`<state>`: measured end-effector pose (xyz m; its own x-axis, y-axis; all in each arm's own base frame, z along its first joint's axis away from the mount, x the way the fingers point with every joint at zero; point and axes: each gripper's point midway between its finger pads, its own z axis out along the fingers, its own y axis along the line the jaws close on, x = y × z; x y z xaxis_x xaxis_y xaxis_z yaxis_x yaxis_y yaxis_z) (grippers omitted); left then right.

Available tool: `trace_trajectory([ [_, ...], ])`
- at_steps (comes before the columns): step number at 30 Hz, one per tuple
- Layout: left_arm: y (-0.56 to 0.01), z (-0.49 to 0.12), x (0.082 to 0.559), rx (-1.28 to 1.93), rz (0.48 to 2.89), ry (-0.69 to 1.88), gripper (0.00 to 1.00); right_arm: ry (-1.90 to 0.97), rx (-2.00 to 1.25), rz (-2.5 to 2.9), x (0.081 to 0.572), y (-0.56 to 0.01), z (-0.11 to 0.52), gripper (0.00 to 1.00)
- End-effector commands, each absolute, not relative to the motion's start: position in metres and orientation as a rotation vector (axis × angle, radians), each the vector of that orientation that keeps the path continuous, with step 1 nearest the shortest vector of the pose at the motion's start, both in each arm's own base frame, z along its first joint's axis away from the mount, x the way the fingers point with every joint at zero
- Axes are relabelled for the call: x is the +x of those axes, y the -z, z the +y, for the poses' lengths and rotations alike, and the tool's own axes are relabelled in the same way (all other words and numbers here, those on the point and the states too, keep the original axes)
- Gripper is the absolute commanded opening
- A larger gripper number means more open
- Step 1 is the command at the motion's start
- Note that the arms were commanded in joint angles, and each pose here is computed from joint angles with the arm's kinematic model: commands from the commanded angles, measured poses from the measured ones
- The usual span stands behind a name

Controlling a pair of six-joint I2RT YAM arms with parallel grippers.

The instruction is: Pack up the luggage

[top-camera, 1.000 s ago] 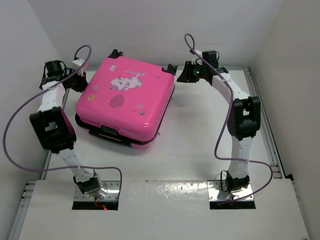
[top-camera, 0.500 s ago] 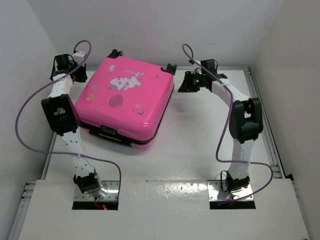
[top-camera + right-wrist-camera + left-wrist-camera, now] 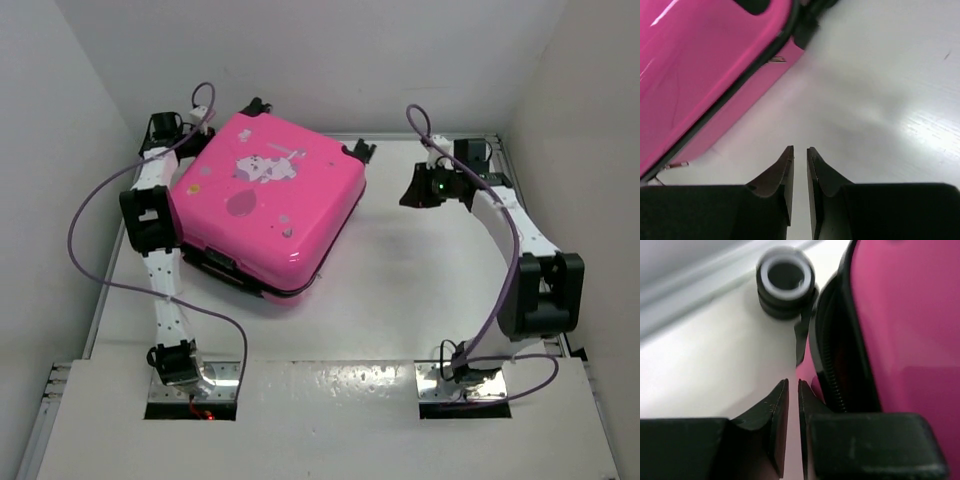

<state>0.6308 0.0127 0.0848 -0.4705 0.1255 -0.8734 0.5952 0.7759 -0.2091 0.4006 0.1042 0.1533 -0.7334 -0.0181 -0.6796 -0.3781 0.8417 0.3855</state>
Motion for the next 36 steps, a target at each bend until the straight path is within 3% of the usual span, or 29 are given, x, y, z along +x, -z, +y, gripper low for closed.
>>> trace_trajectory([
  [1, -0.138, -0.127, 0.629, 0.723, 1.762, 0.971, 0.19, -0.679, -0.483, 2.282, 0.364, -0.158, 0.115, 0.16],
  [4, -0.164, -0.151, 0.653, 0.735, 1.631, 0.908, 0.19, -0.630, -0.680, 2.218, 0.340, -0.157, 0.121, 0.15],
  [7, -0.193, -0.138, 0.689, 0.593, 1.590, 0.698, 0.39, -0.592, -0.899, 2.082, 0.314, -0.161, 0.136, 0.12],
  [8, -0.191, -0.119, 0.704, 0.486, 1.616, 0.576, 0.55, -0.590, -0.985, 2.007, 0.306, -0.167, 0.150, 0.11],
  [9, -0.224, -0.110, 0.706, 0.439, 1.572, 0.510, 0.64, -0.576, -1.075, 1.972, 0.297, -0.155, 0.152, 0.11],
  [11, -0.252, -0.059, 0.716, 0.276, 1.541, 0.335, 0.75, -0.599, -1.214, 1.870, 0.277, -0.147, 0.171, 0.09],
  [16, -0.355, 0.033, 0.688, 0.066, 1.427, 0.309, 0.83, -0.666, -1.447, 1.681, 0.251, -0.128, 0.208, 0.09],
  [21, -0.431, 0.087, 0.610, -0.077, 1.419, 0.464, 0.91, -0.714, -1.611, 1.477, 0.228, -0.116, 0.229, 0.09],
  [26, -0.418, 0.103, 0.531, -0.151, 1.571, 0.649, 0.91, -0.731, -1.747, 1.321, 0.195, -0.089, 0.244, 0.11],
  [30, -0.394, 0.088, 0.464, -0.217, 1.680, 0.740, 0.89, -0.615, -1.759, 1.275, 0.203, -0.066, 0.260, 0.11],
  [36, -0.349, 0.093, 0.377, -0.323, 1.802, 0.488, 0.86, -0.466, -1.679, 1.301, 0.235, -0.055, 0.298, 0.12],
])
